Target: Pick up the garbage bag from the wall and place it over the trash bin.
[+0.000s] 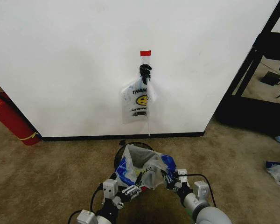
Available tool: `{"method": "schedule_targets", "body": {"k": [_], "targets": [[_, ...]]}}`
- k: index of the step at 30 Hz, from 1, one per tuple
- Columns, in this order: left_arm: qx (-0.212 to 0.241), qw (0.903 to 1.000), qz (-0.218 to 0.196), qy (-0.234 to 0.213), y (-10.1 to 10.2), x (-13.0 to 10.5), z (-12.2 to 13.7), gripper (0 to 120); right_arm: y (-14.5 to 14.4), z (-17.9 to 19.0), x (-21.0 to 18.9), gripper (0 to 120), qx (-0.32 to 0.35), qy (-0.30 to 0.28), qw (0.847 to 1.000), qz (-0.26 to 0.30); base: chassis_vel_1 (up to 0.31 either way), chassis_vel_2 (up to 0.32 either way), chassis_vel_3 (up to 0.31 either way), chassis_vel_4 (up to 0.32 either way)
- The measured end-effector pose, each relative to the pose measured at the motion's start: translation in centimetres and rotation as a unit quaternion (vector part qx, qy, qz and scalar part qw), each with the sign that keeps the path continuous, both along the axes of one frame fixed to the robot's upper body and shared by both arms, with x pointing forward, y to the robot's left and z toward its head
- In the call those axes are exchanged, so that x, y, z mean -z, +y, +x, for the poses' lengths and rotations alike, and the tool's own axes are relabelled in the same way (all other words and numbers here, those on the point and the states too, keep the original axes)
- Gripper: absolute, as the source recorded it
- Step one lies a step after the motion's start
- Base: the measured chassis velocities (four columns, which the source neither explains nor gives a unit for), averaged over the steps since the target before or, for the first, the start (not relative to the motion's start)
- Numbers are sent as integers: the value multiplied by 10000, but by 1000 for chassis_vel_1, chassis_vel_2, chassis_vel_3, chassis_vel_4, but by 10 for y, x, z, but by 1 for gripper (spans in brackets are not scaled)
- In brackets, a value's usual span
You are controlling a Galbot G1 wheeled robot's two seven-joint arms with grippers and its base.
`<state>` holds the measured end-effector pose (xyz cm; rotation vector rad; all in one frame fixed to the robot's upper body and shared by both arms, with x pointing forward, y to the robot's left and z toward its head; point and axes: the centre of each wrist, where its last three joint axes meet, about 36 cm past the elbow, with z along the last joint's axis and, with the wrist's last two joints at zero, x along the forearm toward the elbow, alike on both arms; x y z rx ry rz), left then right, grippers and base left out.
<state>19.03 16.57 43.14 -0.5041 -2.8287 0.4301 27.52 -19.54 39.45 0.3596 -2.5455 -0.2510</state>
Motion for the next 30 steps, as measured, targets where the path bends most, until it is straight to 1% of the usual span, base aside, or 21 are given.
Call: {"method": "schedule_targets", "body": {"k": [2,3,16,20,25,30], "targets": [[-8,10000,-1,3,0,0,0,100,-1,1,2,1,28,7,10000,-48,0,0,0,0],[-10,10000,-2,5,0,0,-1,100,-1,1,2,0,37,7,10000,-64,0,0,0,0],[19,10000,-55,-46,3,-12,-2,100,-2,7,12,0,179,-55,9996,-204,0,0,0,0],[50,9999,-96,66,4,-17,-2,100,-3,10,16,0,214,-91,9994,-263,0,0,0,0],[84,9999,6,69,6,-16,-3,100,0,10,15,0,212,-105,9995,-222,0,0,0,0],[-60,9999,114,-56,12,-13,5,100,2,14,13,0,293,-145,9994,-109,0,0,0,0]]}}
